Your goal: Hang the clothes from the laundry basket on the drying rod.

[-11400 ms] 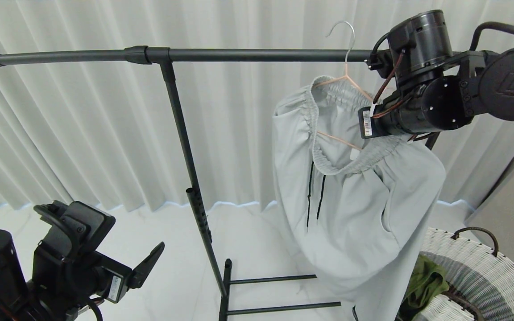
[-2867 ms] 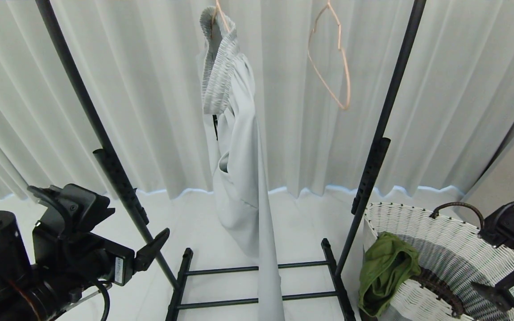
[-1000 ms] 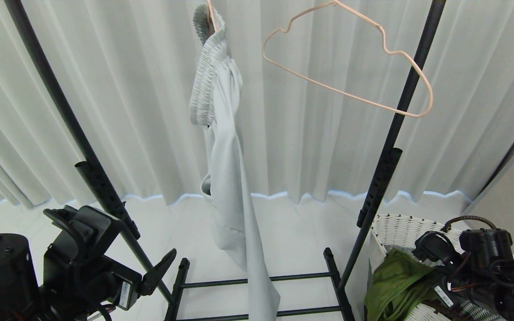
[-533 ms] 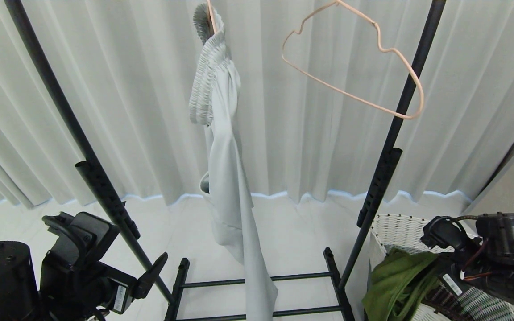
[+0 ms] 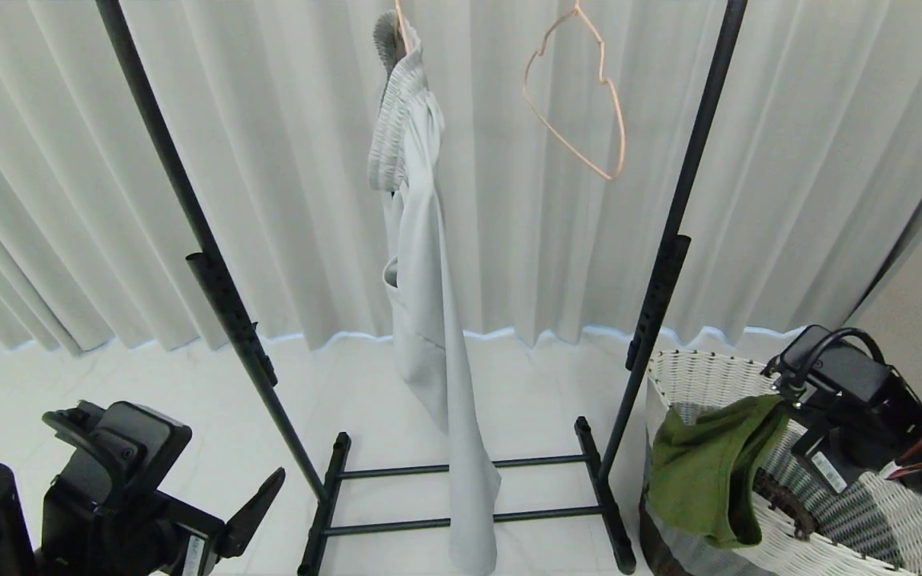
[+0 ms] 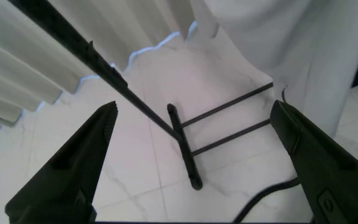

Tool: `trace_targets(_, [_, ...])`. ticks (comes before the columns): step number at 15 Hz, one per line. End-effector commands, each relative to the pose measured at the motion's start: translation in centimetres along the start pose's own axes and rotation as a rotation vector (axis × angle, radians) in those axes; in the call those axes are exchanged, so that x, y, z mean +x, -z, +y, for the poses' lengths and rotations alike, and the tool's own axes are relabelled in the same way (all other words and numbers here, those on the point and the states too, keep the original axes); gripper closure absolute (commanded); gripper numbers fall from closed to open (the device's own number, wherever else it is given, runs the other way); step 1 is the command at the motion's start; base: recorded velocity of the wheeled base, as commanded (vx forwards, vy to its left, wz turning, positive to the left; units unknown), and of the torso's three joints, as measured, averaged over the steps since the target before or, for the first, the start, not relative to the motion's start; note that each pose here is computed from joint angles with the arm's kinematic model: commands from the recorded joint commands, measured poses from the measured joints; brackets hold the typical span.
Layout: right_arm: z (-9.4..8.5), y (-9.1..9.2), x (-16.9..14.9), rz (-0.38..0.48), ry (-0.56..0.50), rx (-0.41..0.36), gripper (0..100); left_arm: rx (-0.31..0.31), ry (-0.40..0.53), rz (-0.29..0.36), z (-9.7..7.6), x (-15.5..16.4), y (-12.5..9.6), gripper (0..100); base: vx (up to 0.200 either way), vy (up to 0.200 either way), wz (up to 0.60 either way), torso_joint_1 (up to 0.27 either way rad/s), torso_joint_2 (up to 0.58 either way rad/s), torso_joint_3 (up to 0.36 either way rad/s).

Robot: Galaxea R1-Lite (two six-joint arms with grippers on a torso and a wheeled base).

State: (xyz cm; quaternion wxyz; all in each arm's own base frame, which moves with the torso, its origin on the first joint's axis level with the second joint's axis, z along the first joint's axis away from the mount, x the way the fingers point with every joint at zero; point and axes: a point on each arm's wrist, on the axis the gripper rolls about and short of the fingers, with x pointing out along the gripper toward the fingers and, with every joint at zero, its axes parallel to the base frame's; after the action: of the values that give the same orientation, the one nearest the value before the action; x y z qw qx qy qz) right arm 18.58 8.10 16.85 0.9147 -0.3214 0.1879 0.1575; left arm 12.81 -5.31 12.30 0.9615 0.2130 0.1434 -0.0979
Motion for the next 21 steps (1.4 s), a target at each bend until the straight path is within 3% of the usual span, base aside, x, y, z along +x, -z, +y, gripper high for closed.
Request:
trace_targets(1, [-0.6, -2.9, -2.2, -0.115, -0.005, -0.007, 100, 0.003, -0.001, -0.007, 0.0, -0.6, 0.3, 0, -0.2, 0.0, 0.0, 0.007, 0.01, -0.002])
trace_targets(5, [-0.4, -6.2, -3.3, -0.196, -0.057, -0.031, 100, 0.032, 0.01, -0.02, 0.0, -0.9, 0.5, 0, 0.0, 0.0, 0.0, 0.0, 0.0, 0.0])
trace_targets(7, [0.0, -7.5, -3.5, -0.236, -0.084, -0.006, 100, 0.037, 0.064, -0.042, -0.4, -1.1, 0.4, 0, 0.0, 0.0, 0.0, 0.0, 0.0, 0.0])
trace_targets(9, [1.1, -9.3, -4.0, -0.294, -0.152, 0.055, 100, 0.041, 0.203, -0.121, -1.2, -1.1, -0.8, 0, 0.0, 0.0, 0.0, 0.0, 0.0, 0.0])
trace_targets(11, [1.9, -10.9, -4.5, -0.339, -0.204, 0.11, 100, 0.004, 0.318, -0.192, -2.0, -0.7, -2.7, 0, 0.0, 0.0, 0.0, 0.0, 0.0, 0.0])
trace_targets(14, [3.2, -12.8, -5.1, -0.387, -0.282, 0.189, 100, -0.103, 0.455, -0.229, -4.6, 0.3, -6.0, 0, 0.0, 0.0, 0.0, 0.0, 0.0, 0.0])
trace_targets(18, [4.5, -13.9, -5.7, -0.416, -0.351, 0.215, 100, -0.157, 0.613, -0.153, -9.5, 2.2, -7.6, 0, 0.0, 0.0, 0.0, 0.0, 0.0, 0.0])
trace_targets(21, [5.1, -14.0, -6.3, -0.426, -0.391, 0.238, 100, -0.194, 0.678, -0.125, -12.9, 3.8, -9.0, 0, 0.0, 0.0, 0.0, 0.0, 0.0, 0.0])
